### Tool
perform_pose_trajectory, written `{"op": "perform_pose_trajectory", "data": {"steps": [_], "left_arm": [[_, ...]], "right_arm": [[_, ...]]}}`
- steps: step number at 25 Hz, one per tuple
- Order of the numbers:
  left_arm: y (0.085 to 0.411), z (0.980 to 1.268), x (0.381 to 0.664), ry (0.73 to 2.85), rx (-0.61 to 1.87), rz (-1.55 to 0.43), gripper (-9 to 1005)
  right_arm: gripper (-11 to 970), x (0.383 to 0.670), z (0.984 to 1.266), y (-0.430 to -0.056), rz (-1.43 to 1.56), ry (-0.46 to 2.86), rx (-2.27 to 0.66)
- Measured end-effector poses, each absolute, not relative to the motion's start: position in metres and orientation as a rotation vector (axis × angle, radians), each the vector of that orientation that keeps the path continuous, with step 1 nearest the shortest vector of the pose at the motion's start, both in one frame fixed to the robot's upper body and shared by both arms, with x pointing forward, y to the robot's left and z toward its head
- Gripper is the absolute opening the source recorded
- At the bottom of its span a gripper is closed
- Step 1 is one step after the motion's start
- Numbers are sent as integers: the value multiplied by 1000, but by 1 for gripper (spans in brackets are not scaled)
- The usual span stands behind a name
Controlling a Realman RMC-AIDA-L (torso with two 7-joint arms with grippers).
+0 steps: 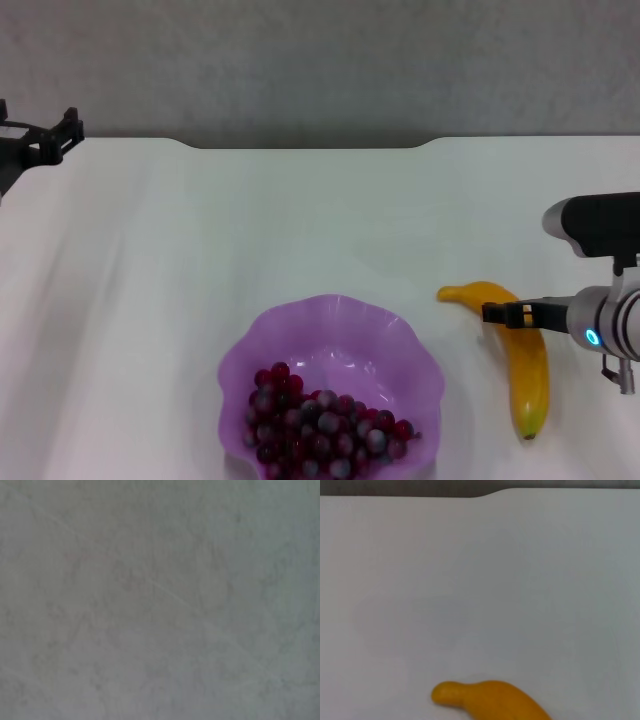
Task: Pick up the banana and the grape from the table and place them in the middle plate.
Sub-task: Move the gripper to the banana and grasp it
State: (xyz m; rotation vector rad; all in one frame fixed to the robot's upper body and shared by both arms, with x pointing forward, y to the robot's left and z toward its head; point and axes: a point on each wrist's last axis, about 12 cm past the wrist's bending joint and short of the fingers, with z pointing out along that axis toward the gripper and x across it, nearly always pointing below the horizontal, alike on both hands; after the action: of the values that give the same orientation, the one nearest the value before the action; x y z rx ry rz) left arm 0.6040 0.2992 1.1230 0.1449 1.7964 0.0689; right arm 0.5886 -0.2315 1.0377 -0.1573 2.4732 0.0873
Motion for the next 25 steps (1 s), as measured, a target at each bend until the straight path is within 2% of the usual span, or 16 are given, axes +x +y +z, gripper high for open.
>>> {"op": "perform_pose_trajectory", "data": {"steps": [9,18,24,25], "left_arm": [[297,1127,604,1788,151,60,877],[297,1126,603,1787,161,67,877],[298,1125,601,1790,161,69,878],[298,1125,601,1790,160,69,878]], "right_arm": [[862,588,1023,-229,77,2521,-180],[861,588,1023,-222,109,2506,-190],[749,586,1022,-222,106,2507,-205],[704,585,1022,-222,104,2507,-211]]}}
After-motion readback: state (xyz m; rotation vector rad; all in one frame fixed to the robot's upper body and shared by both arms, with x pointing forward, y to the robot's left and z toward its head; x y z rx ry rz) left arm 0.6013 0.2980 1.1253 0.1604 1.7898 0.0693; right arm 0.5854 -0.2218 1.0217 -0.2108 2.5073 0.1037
